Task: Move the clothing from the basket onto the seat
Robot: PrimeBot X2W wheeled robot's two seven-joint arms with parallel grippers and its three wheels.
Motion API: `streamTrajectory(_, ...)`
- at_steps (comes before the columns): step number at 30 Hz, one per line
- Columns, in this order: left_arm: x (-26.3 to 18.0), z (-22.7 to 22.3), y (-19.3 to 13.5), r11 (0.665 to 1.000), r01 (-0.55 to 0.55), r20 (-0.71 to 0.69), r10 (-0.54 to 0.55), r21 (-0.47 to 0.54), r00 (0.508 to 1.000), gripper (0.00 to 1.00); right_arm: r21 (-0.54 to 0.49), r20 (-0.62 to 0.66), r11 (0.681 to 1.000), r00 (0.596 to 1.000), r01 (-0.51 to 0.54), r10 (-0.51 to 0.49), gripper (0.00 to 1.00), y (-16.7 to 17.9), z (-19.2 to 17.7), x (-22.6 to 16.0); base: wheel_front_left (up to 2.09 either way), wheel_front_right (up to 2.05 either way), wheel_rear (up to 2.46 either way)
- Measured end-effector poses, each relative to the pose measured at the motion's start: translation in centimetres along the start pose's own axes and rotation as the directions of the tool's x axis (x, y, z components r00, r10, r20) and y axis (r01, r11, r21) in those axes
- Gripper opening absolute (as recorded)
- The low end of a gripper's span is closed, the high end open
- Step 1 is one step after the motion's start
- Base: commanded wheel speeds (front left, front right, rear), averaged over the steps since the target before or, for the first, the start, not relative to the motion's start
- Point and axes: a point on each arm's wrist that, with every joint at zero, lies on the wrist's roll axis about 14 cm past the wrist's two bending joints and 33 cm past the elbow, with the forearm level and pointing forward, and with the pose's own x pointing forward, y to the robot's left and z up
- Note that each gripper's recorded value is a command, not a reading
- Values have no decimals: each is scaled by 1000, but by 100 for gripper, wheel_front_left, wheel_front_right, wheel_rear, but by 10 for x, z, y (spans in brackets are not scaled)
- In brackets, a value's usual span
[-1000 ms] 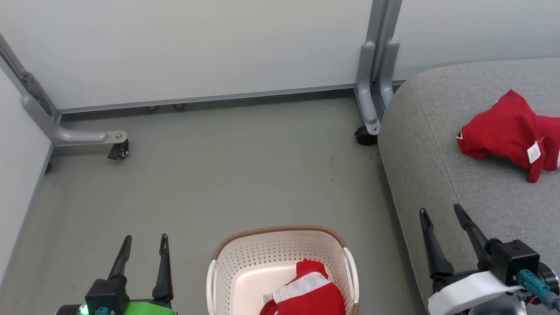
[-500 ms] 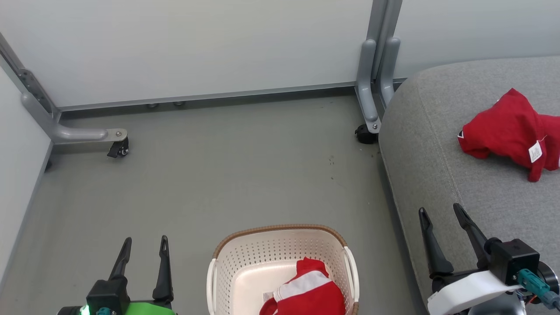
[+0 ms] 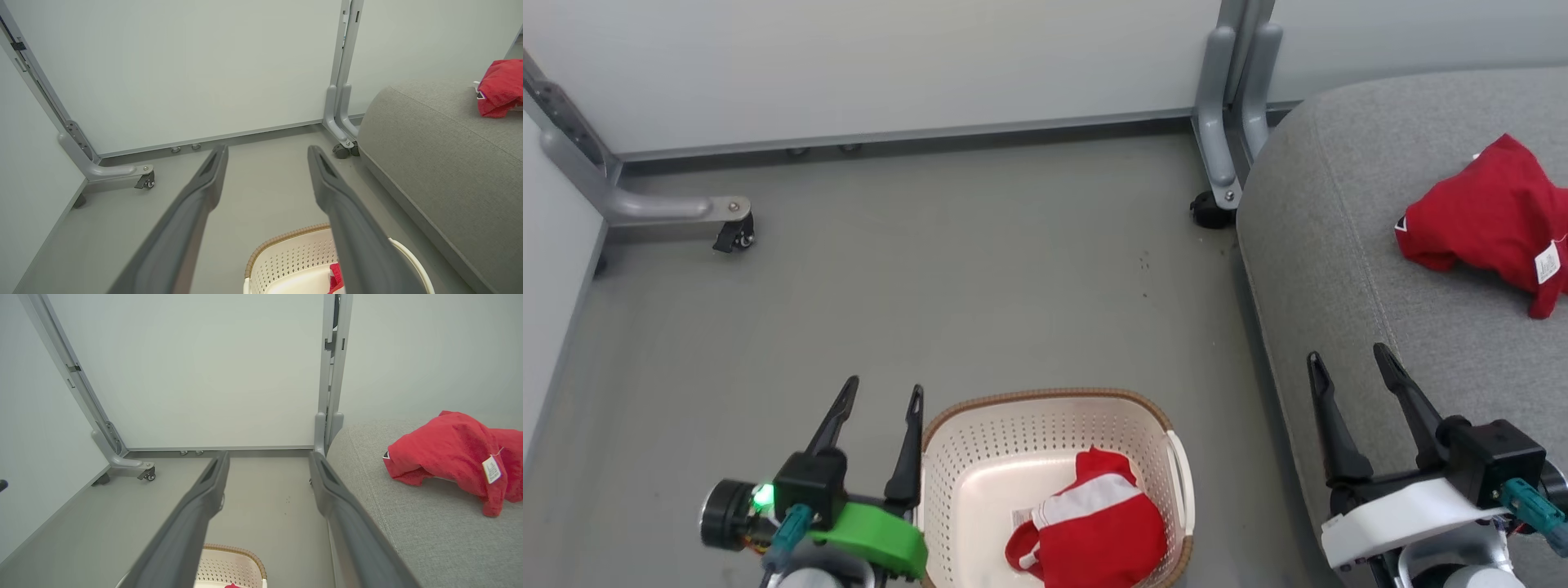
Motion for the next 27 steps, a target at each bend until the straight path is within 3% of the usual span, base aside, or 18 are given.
streamTrajectory(7, 44, -21, -45, 985, 170, -63, -171, -14, 983, 100, -7, 15, 1000, 1000, -2, 2, 100, -4, -2, 29, 0, 0, 0)
streamTrajectory(14, 78, -71, -82, 944, 331, -201, -326, -12, 924, 100, -8, 14, 1000, 1000, 0, 0, 100, -10, -16, 60, 0, 0, 0)
streamTrajectory(19, 90, -116, -107, 900, 432, -319, -427, -58, 846, 100, 2, -1, 1000, 1000, 13, -13, 100, -18, -35, 78, 0, 0, 0)
streamTrajectory(27, 91, -199, -133, 824, 550, -510, -534, -136, 675, 100, 25, -58, 999, 998, 37, -36, 100, -31, -80, 96, 0, 0, 0)
